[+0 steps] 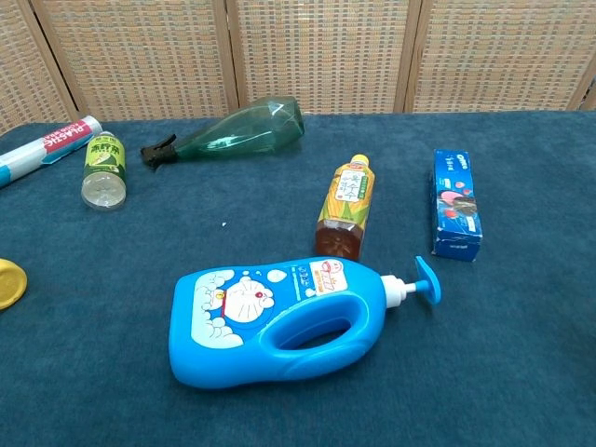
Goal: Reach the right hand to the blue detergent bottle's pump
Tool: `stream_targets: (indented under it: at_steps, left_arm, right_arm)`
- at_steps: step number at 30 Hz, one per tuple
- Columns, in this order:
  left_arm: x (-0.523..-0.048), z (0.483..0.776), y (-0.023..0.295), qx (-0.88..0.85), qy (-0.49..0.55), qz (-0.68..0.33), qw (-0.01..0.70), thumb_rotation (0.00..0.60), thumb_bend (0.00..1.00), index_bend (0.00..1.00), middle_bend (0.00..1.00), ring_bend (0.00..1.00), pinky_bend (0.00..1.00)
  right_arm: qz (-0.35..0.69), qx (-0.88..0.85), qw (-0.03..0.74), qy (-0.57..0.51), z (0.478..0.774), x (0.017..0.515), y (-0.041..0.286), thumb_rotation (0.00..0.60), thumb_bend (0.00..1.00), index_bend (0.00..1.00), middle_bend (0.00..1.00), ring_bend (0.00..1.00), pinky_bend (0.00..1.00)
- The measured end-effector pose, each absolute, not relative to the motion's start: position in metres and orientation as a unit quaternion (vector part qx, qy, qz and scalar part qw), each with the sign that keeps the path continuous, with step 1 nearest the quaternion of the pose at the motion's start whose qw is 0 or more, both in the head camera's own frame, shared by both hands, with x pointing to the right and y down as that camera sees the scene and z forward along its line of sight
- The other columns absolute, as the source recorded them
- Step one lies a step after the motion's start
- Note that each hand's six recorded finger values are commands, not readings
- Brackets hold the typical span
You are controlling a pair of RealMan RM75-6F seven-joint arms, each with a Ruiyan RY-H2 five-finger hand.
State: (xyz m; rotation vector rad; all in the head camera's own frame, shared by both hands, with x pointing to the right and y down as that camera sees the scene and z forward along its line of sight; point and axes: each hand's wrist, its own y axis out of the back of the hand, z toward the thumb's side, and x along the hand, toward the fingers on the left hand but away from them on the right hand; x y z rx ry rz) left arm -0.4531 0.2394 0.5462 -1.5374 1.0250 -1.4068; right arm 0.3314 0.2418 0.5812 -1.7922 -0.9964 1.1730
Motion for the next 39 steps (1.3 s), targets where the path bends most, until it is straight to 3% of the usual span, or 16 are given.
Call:
stream_targets:
  at_steps: [10, 12, 14, 17, 19, 23, 25, 30, 39]
  left_arm:
    - [-0.454, 0.548, 0.240, -0.604, 0.402, -0.561, 0.399, 0.576, 0.18, 0.00, 0.00, 0.00, 0.00]
    - [-0.454, 0.549, 0.240, -0.603, 0.402, -0.562, 0.399, 0.576, 0.18, 0.00, 0.00, 0.00, 0.00]
    - [-0.454, 0.549, 0.239, -0.602, 0.401, -0.563, 0.400, 0.575, 0.18, 0.00, 0.00, 0.00, 0.00]
    - [-0.454, 0.552, 0.238, -0.600, 0.400, -0.566, 0.400, 0.574, 0.18, 0.00, 0.00, 0.00, 0.00]
    - [-0.454, 0.554, 0.238, -0.599, 0.397, -0.569, 0.400, 0.574, 0.18, 0.00, 0.00, 0.00, 0.00]
    - [-0.453, 0.558, 0.238, -0.598, 0.392, -0.573, 0.400, 0.574, 0.18, 0.00, 0.00, 0.00, 0.00]
    - [-0.453, 0.560, 0.238, -0.597, 0.391, -0.575, 0.400, 0.574, 0.18, 0.00, 0.00, 0.00, 0.00]
    - [-0.455, 0.561, 0.238, -0.596, 0.391, -0.576, 0.399, 0.574, 0.18, 0.00, 0.00, 0.00, 0.00]
    - [-0.458, 0.557, 0.237, -0.598, 0.401, -0.571, 0.394, 0.574, 0.18, 0.00, 0.00, 0.00, 0.00]
  right_arm:
    - [0.449, -0.717, 0.368, -0.386, 0.585, 0.328, 0.236, 0.600, 0.19, 0.00, 0.00, 0.00, 0.00]
    - [0.442, -0.721, 0.369, -0.386, 0.585, 0.326, 0.229, 0.600, 0.19, 0.00, 0.00, 0.00, 0.06]
    - [0.429, -0.727, 0.373, -0.385, 0.585, 0.322, 0.218, 0.600, 0.20, 0.00, 0.04, 0.05, 0.15]
    - [0.399, -0.741, 0.391, -0.373, 0.585, 0.311, 0.200, 0.600, 0.25, 0.00, 0.25, 0.28, 0.29]
    - [0.374, -0.752, 0.409, -0.357, 0.586, 0.300, 0.187, 0.600, 0.32, 0.00, 0.44, 0.50, 0.40]
    - [0.330, -0.773, 0.432, -0.327, 0.588, 0.272, 0.168, 0.600, 0.52, 0.02, 0.68, 0.75, 0.55]
    - [0.315, -0.785, 0.432, -0.314, 0.590, 0.257, 0.163, 0.600, 0.63, 0.06, 0.73, 0.79, 0.58]
    - [0.303, -0.809, 0.420, -0.277, 0.598, 0.227, 0.165, 0.600, 0.84, 0.13, 0.75, 0.84, 0.61]
    - [0.321, -0.842, 0.408, -0.150, 0.611, 0.160, 0.202, 0.600, 0.99, 0.14, 0.75, 0.85, 0.63]
